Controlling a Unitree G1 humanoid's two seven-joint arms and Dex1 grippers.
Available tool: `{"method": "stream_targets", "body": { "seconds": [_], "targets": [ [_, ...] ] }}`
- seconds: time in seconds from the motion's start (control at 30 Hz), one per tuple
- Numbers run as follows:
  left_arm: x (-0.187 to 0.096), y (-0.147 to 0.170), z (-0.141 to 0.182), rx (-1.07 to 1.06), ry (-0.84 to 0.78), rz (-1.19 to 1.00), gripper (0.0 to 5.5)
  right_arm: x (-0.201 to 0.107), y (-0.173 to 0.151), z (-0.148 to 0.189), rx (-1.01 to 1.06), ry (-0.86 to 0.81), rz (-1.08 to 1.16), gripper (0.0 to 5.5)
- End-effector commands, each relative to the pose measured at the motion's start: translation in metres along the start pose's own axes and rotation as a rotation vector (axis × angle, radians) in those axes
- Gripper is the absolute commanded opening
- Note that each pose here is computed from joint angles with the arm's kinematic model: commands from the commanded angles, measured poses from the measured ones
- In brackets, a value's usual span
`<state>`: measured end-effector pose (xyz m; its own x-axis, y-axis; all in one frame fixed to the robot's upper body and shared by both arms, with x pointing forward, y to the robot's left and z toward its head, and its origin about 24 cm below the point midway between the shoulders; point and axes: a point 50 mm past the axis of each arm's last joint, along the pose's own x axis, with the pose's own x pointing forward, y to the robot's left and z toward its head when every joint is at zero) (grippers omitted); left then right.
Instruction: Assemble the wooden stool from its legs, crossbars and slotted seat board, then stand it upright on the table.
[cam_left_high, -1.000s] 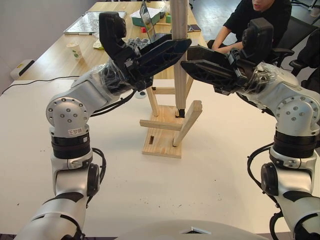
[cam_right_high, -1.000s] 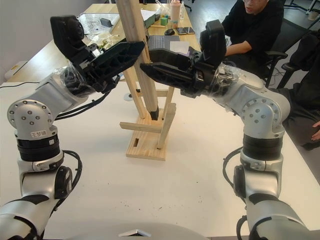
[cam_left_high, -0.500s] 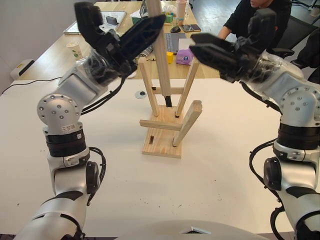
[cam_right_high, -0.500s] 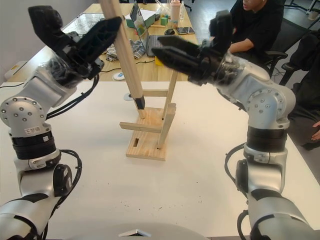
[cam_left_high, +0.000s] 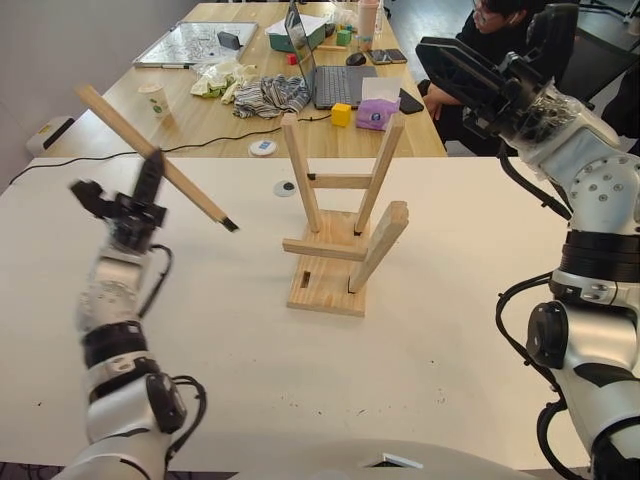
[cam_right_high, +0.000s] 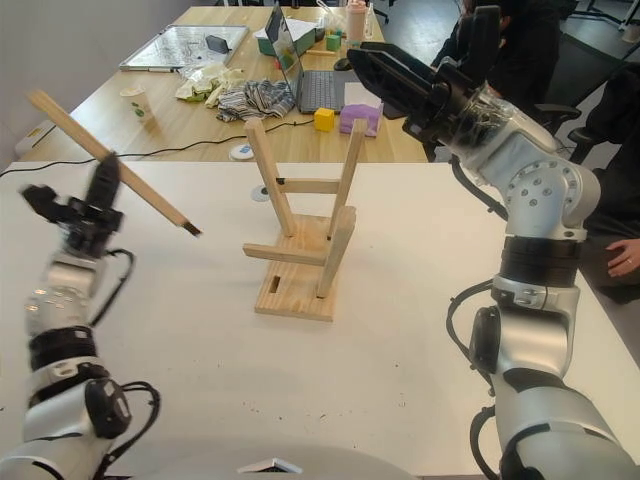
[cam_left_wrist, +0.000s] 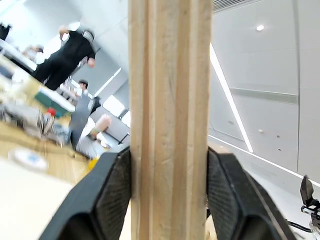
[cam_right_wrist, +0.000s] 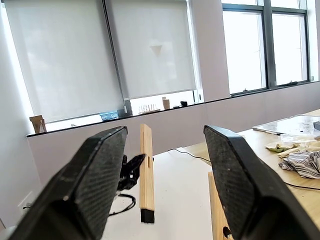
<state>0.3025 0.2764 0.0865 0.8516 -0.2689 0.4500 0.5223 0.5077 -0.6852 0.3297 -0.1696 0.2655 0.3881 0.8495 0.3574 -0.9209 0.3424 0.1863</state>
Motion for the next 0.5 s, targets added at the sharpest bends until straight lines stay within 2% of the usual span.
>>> {"method": "stream_targets", "body": {
  "seconds": [0.03,0.5],
  "targets": [
    [-0.010,0.009,-0.034,-0.061,0.015,0.019,2.03,0.009,-0.002,-0.002,0.005,0.031,0.026,2.82],
    [-0.008,0.002,-0.080,-0.210,0.102,-0.040,2.03,0.010,-0.006,-0.013,0.013,0.084,0.035,2.82]
  ]
}}
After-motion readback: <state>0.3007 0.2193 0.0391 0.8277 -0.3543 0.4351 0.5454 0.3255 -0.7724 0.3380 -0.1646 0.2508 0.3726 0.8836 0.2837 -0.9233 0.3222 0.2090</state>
